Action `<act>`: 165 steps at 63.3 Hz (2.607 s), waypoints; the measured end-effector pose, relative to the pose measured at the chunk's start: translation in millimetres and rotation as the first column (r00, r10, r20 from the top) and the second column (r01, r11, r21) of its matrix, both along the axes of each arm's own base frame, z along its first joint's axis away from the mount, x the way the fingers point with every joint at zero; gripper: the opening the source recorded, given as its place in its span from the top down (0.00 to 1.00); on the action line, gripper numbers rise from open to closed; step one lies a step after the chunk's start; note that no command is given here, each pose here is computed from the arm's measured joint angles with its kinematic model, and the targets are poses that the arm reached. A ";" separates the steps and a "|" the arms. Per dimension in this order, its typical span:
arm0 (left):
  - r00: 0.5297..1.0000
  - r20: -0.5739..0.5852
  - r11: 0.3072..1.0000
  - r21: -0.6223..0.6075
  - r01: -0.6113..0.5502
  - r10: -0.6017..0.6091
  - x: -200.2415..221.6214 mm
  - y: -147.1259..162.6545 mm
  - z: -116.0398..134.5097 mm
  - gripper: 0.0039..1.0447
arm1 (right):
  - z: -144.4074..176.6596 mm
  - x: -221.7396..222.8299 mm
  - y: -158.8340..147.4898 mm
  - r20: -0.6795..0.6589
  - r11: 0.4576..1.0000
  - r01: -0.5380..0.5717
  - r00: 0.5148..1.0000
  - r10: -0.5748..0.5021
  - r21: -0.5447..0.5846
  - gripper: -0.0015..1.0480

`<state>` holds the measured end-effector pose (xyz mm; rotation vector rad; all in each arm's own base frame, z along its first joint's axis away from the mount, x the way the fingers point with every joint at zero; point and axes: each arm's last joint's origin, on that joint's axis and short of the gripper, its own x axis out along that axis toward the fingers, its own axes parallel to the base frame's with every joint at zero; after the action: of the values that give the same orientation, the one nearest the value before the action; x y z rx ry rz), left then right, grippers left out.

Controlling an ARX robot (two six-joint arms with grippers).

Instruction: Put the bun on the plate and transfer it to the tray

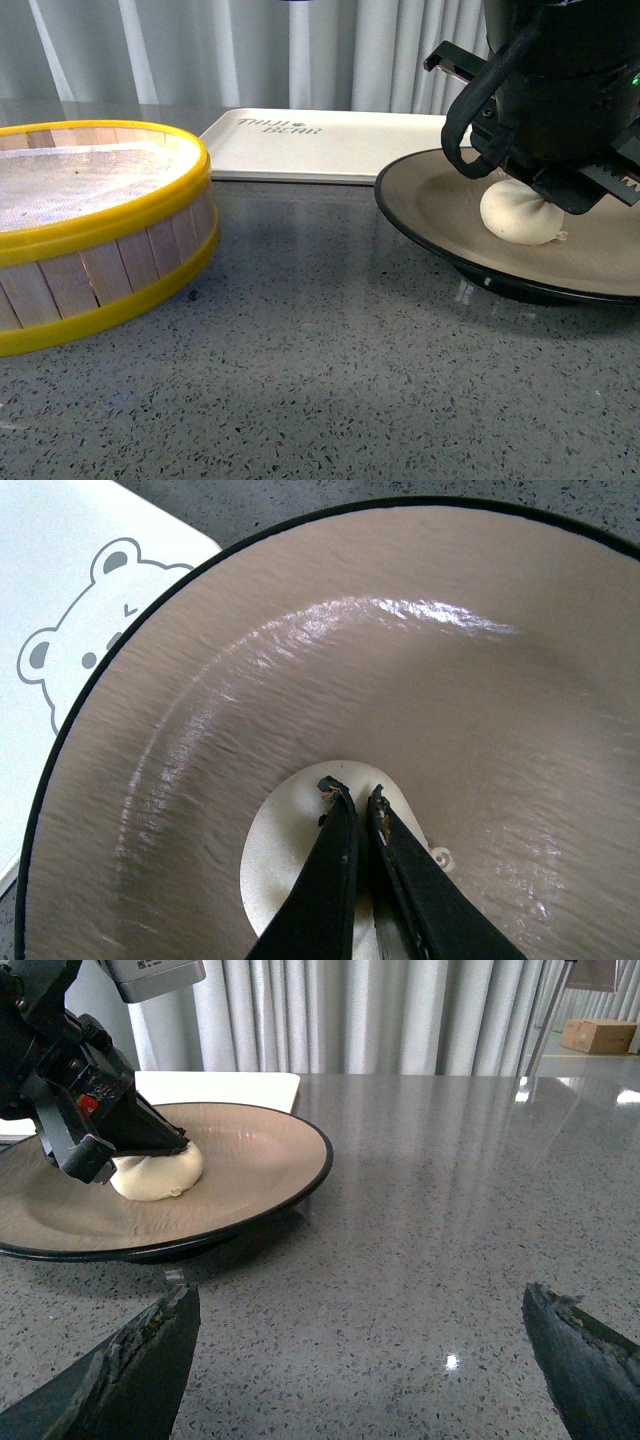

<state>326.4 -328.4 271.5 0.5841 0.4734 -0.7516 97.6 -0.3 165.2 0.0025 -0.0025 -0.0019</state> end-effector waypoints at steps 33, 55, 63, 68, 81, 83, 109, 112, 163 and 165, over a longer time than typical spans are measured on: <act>1.000 -0.004 1.000 -0.011 -0.004 0.004 1.4 0.4 2.3 0.06 | 0.0 0.0 0.0 0.000 1.000 0.000 1.000 0.000 0.000 0.08; 1.000 0.003 0.997 -0.070 -0.027 0.027 4.7 14.3 22.3 0.06 | 0.0 0.0 0.0 0.000 1.000 0.000 1.000 0.000 0.000 0.08; 0.999 0.026 0.993 -0.111 -0.038 0.041 4.7 24.2 33.5 0.06 | 0.0 0.0 0.0 0.000 1.000 0.000 1.000 0.000 0.000 0.08; 0.997 0.055 0.988 -0.149 -0.050 0.058 1.2 35.8 42.6 0.06 | 0.0 0.0 0.0 0.000 1.000 0.000 1.000 0.000 0.000 0.08; 0.970 0.159 0.943 -0.306 -0.131 0.186 -25.9 99.4 73.4 0.06 | 0.0 0.0 0.0 0.000 1.000 0.000 1.000 0.000 0.000 0.08; 0.962 0.172 0.935 -0.321 -0.149 0.212 -32.0 112.4 76.3 0.06 | 0.0 0.0 0.0 0.000 1.000 0.000 1.000 0.000 0.000 0.08; 0.782 0.223 0.766 -0.472 -0.436 0.583 -103.3 277.3 59.0 0.12 | 0.0 0.0 0.0 0.000 1.000 0.000 1.000 0.000 0.000 0.08; 0.704 0.244 0.689 -0.560 -0.459 0.667 -112.8 296.4 52.7 0.21 | 0.0 0.0 0.0 0.000 1.000 0.000 1.000 0.000 0.000 0.08; 0.642 0.188 0.588 -0.642 -0.492 0.743 -203.7 328.2 -84.0 0.96 | 0.0 0.0 0.0 0.000 1.000 0.000 1.000 0.000 0.000 0.08; 0.642 0.187 0.588 -0.642 -0.493 0.743 -204.5 328.2 -85.2 0.96 | 0.0 0.0 0.0 0.000 1.000 0.000 1.000 0.000 0.000 0.08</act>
<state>121.9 -0.2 186.3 -0.0017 0.0017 -0.0011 97.6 -0.3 165.2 0.0025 -0.0025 -0.0023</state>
